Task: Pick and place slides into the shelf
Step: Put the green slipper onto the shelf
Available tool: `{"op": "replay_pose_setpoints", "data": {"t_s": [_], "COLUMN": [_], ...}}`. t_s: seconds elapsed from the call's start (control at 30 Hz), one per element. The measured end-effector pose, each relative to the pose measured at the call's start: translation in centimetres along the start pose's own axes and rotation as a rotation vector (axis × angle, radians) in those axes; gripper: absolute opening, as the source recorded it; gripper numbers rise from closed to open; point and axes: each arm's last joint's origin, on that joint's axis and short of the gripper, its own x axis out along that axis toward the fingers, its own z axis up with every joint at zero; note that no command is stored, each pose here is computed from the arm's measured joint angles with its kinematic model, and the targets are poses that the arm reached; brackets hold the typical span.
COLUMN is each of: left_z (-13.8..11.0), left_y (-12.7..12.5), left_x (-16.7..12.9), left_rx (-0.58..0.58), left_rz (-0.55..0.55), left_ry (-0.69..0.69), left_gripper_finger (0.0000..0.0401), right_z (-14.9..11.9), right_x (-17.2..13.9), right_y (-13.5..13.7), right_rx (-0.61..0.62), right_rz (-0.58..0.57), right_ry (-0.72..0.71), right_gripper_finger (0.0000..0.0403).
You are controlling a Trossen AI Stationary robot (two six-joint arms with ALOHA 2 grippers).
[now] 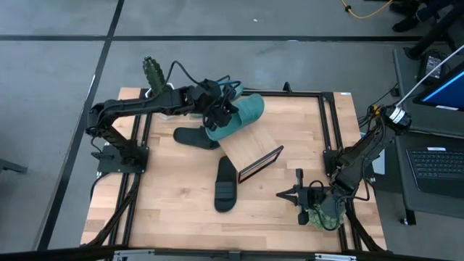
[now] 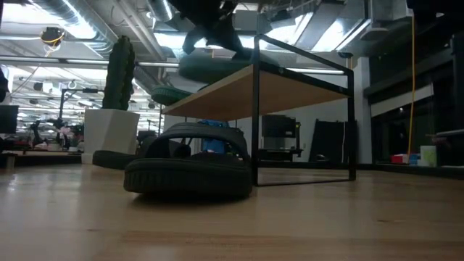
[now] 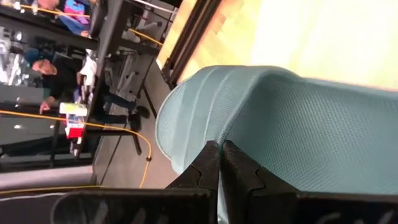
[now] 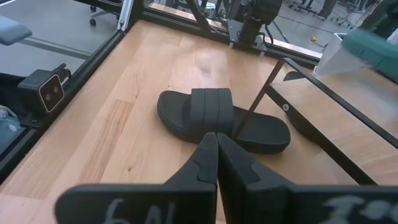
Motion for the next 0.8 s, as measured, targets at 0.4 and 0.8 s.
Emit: {"op": "replay_pose_setpoints", "data": {"t_s": [0.4,0.8], "left_z": [-2.7,-3.7], "left_y": [-0.1,-0.5], "left_x": [1.7,2.3], "left_rx": [0.015,0.028], "left_rz": [-0.085,-0.133], "left_ry": [0.004,0.033], "left_gripper_finger": [0.0000,0.0000], "right_z": [0.0,0.0], "right_x": [0.0,0.1], "right_y": [0.0,-0.3], "right_rx": [-0.004,-0.003], "right_rz": [-0.001,-0.054], "right_ry": [0.001,-0.006], "right_gripper_finger": [0.0003,0.0003]}}
